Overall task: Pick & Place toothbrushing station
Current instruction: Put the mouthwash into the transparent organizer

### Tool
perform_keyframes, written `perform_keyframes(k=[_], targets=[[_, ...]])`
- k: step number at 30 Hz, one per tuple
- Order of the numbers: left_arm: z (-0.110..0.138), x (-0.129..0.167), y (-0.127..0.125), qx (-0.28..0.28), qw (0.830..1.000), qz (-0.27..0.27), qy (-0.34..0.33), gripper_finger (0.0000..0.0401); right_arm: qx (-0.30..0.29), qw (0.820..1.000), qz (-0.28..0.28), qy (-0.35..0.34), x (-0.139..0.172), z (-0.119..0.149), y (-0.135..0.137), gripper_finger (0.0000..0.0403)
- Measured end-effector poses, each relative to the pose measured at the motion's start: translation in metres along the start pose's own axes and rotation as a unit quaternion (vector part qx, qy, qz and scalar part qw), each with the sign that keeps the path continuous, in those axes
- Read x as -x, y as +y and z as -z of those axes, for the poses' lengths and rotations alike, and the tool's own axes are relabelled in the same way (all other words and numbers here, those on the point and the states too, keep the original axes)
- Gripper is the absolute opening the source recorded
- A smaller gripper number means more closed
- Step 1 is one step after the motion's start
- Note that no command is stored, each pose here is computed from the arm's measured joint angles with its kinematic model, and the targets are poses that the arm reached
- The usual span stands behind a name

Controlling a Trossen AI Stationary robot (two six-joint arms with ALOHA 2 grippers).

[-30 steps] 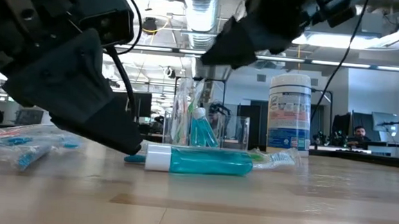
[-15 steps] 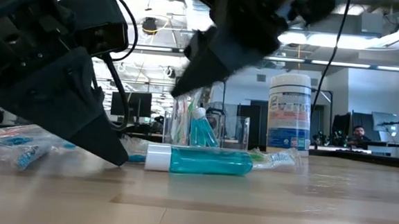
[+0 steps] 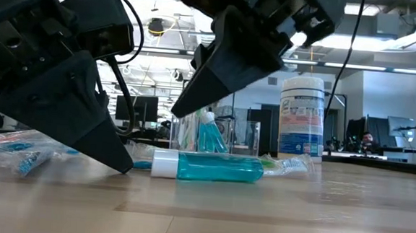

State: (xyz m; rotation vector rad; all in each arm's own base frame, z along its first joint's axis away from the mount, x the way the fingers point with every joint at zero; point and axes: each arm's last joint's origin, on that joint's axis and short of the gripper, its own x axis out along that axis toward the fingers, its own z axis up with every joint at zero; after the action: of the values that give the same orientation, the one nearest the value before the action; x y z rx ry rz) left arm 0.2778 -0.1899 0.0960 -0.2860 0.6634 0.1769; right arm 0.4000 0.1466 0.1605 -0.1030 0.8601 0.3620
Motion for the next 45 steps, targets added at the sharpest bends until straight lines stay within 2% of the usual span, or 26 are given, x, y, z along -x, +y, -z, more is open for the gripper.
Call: perform_keyframes(k=[7,13,20,39,45], targets=[[0.0,0.0,0.0,0.0,1.0,0.0,0.0,0.0137,-0.01,1.0,0.0,-0.004,0.0,-0.001,0.0,0.0126],[0.0,0.0,0.0,0.001,1.0,0.001,-0.001,0.0137,-0.011,1.0,-0.002,-0.003,0.0,-0.001,0.002,0.011],[0.0,0.0,0.0,0.001,1.0,0.001,-0.001,0.0137,-0.011,1.0,-0.002,0.001,-0.023,0.009,0.001,0.0095],[-0.001,0.0,-0.001,0.003,1.0,0.003,-0.003,0.0137,-0.011,1.0,-0.003,0.008,-0.025,0.011,0.0,0.0095],[-0.001,0.0,-0.001,0.003,1.0,0.003,-0.003,0.0137,-0.009,1.0,-0.002,0.007,-0.025,0.011,-0.001,0.0111]])
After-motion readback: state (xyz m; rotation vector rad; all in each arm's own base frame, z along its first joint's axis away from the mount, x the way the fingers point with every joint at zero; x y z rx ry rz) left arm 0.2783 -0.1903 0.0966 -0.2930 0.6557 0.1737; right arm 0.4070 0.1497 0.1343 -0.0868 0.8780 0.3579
